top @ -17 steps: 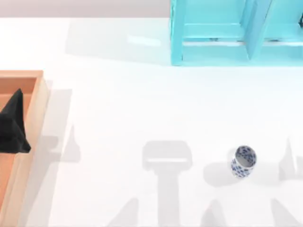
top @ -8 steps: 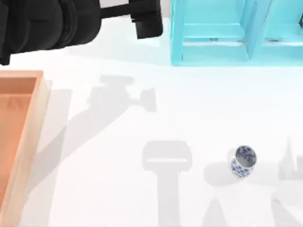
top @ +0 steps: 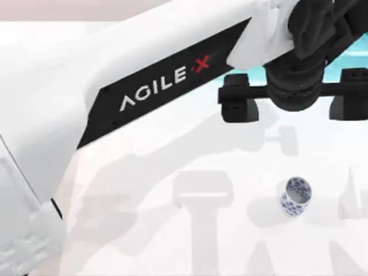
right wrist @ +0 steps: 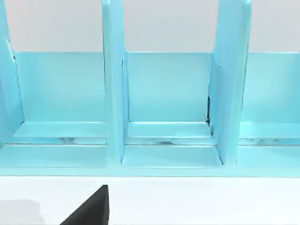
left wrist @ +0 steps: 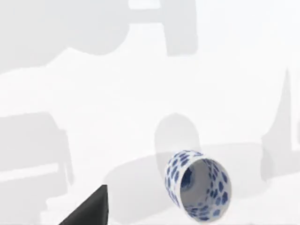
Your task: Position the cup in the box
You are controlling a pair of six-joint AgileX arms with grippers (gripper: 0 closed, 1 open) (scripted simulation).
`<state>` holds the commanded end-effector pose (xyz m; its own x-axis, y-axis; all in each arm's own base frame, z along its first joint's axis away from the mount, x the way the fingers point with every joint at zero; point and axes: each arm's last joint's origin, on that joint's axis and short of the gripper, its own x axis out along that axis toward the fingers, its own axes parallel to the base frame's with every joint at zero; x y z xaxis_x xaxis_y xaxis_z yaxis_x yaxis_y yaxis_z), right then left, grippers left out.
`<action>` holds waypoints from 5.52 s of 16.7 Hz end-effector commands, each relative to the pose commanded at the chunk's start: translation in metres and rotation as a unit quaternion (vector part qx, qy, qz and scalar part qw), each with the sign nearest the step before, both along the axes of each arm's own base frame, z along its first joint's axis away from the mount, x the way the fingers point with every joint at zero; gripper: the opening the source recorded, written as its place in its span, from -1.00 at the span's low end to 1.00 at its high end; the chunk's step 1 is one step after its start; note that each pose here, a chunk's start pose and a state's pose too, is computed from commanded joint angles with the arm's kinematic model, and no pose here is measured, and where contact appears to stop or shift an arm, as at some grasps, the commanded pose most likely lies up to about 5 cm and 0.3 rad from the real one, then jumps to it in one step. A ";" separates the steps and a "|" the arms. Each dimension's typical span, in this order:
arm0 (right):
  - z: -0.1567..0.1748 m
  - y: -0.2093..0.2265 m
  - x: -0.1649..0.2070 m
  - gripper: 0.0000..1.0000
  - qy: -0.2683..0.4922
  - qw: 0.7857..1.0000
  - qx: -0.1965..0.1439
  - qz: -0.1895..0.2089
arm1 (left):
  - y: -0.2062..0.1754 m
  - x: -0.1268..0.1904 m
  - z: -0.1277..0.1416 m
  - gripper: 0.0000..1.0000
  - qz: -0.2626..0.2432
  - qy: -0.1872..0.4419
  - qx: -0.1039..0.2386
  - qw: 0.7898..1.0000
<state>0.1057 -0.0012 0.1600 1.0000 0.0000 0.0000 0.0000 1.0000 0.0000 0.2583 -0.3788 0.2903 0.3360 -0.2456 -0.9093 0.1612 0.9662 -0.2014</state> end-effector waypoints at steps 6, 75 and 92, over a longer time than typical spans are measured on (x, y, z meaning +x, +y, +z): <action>0.000 0.000 0.000 1.00 0.000 1.000 0.000 0.000 | -0.064 -0.033 -0.053 1.00 0.034 0.046 0.091 0.994; 0.000 0.000 0.000 1.00 0.000 1.000 0.000 0.000 | 0.253 0.198 -0.052 -1.00 0.123 0.096 0.048 0.987; 0.000 0.000 0.000 1.00 0.000 1.000 0.000 0.000 | 0.451 0.032 -0.013 -1.00 0.063 0.079 0.109 0.989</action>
<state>0.1057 -0.0012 0.1600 1.0000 0.0000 0.0000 0.0000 1.0000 0.0000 0.2899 0.0722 0.2770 0.2005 -0.0036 -0.9797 0.0202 0.9998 0.0005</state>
